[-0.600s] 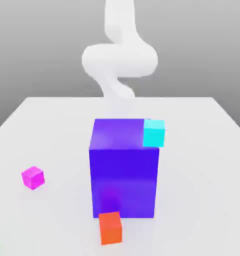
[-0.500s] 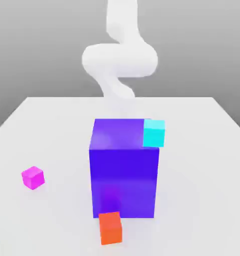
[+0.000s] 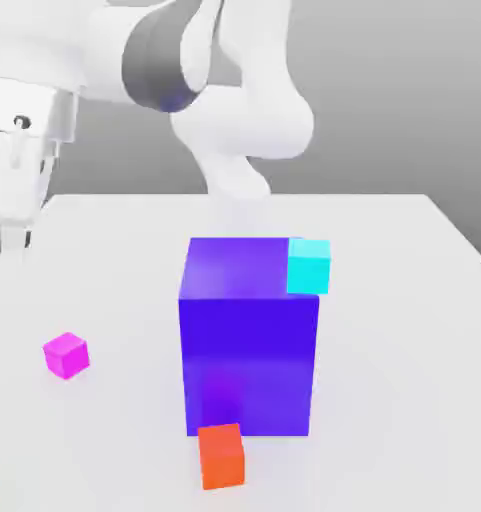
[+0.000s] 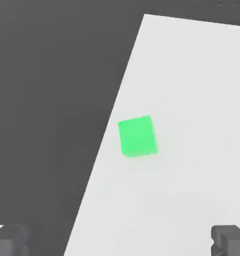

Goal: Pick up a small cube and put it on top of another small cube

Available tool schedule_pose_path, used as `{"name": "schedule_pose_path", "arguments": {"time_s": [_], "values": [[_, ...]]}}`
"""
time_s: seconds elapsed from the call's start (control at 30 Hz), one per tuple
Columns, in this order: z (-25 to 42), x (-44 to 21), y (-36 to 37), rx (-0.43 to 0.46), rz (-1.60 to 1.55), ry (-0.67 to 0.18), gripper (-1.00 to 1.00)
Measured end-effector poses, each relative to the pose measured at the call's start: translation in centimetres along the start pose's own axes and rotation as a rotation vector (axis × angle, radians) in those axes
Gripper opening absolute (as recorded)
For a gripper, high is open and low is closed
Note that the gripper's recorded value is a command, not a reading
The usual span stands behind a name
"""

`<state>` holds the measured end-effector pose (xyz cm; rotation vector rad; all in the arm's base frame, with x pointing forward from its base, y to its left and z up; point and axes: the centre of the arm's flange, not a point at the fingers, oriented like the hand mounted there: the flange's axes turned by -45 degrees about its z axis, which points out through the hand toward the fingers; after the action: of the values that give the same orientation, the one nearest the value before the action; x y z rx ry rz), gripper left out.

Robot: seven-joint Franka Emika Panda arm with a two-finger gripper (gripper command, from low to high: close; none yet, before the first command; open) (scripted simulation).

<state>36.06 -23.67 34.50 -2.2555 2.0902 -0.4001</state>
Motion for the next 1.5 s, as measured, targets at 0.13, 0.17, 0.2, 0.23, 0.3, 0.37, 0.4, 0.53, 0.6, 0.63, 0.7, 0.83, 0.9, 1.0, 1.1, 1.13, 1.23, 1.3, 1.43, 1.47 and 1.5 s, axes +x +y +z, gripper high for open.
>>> {"name": "schedule_pose_path", "arguments": {"time_s": [0.13,0.17,0.2,0.23,0.3,0.37,0.4,0.53,0.6,0.63,0.7,0.83,0.9,1.0,1.1,1.13,1.23,1.3,1.43,1.47,1.5], "values": [[5.8,1.2,5.9,-0.1,0.283,-0.038,0.0],[7.0,1.3,7.5,-0.125,0.353,-0.046,0.0],[8.3,1.4,9.1,-0.151,0.426,-0.054,0.0],[9.4,1.6,11.1,-0.177,0.509,-0.059,0.0],[11.5,1.4,14.6,-0.228,0.663,-0.072,0.0],[13.3,0.8,15.8,-0.249,0.709,-0.078,0.0],[14.2,0.6,15.9,-0.252,0.712,-0.08,0.0],[17.7,-0.2,16.7,-0.255,0.716,-0.08,0.0],[18.5,-0.4,16.9,-0.255,0.716,-0.08,-1.0],[18.5,-0.4,16.9,-0.255,0.716,-0.08,-1.0],[18.5,-0.4,16.9,-0.254,0.716,-0.079,-1.0],[18.2,-0.3,16.8,-0.253,0.716,-0.08,-1.0],[16.7,0.0,16.4,-0.253,0.716,-0.08,-1.0],[14.1,0.4,15.9,-0.253,0.716,-0.08,-1.0],[13.0,1.3,13.9,-0.25,0.656,-0.087,-1.0],[13.0,1.8,12.8,-0.248,0.621,-0.091,-1.0],[13.2,3.5,9.4,-0.242,0.515,-0.103,-1.0],[13.3,4.4,7.0,-0.238,0.442,-0.112,-1.0],[13.6,5.8,2.0,-0.228,0.293,-0.128,-1.0],[13.6,6.1,0.7,-0.225,0.256,-0.133,-1.0],[13.6,6.3,-0.6,-0.222,0.218,-0.137,-1.0]]}}
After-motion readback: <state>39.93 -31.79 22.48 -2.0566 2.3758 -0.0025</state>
